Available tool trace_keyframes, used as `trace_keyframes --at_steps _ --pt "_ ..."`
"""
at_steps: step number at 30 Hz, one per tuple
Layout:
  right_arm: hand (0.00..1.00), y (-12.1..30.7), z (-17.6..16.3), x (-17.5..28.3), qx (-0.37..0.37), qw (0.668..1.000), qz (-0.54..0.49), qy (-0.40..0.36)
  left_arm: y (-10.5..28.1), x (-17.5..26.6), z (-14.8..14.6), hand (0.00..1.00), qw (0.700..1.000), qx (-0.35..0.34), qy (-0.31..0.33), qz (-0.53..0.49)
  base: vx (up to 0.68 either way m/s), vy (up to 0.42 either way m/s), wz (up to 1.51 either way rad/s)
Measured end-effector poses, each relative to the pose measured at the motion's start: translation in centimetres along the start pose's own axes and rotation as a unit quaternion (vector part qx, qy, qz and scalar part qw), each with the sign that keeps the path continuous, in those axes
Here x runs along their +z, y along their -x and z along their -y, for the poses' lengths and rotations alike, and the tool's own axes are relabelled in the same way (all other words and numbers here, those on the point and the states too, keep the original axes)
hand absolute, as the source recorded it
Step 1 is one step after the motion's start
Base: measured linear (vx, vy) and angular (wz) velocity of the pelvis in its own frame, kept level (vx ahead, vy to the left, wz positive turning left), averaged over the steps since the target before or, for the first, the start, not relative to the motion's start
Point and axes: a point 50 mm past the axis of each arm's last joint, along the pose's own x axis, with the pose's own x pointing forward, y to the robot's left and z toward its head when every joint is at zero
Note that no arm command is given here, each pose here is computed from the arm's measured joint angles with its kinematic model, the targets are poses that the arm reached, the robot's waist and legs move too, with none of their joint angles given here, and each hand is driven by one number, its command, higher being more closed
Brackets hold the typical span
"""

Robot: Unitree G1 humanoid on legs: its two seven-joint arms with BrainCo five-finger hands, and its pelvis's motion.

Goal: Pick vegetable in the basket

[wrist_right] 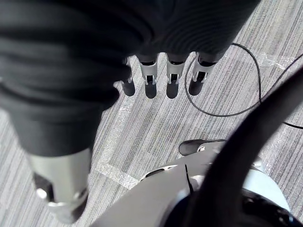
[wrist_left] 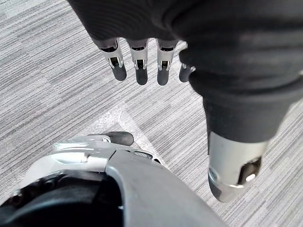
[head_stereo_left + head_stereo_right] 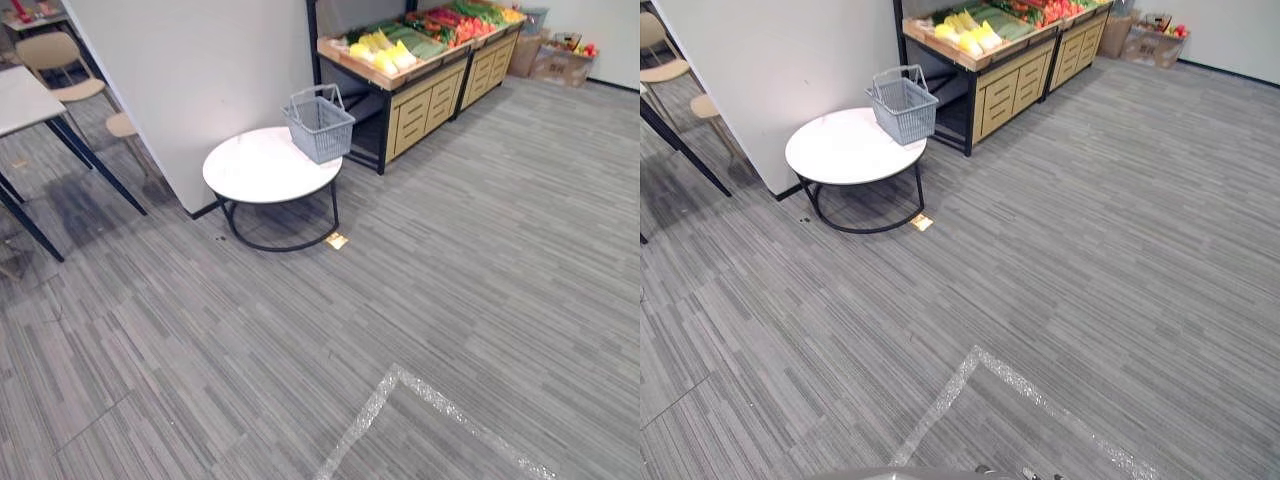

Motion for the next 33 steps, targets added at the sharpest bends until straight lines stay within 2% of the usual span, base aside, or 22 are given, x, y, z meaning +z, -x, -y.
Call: trace_keyframes --at_steps 14,19,33 --pt "0.0 -0.2 -0.2 0.9 -0.001 1.0 0.008 -0.007 -0.2 0.8 0.3 0.0 1.0 0.005 -0.01 0.011 0.0 -0.032 -0.07" --pt "0.0 -0.2 -0.1 1.0 -0.001 1.0 0.011 -0.005 -0.2 1.0 0.5 0.0 0.999 -0.001 -0.033 0.02 -0.09 -0.037 0.02" --pt "0.0 -0.2 -0.2 0.9 0.009 1.0 0.01 -0.007 -0.2 0.8 0.3 0.0 1.0 -0.012 -0.023 0.013 -0.02 -0.017 0.0"
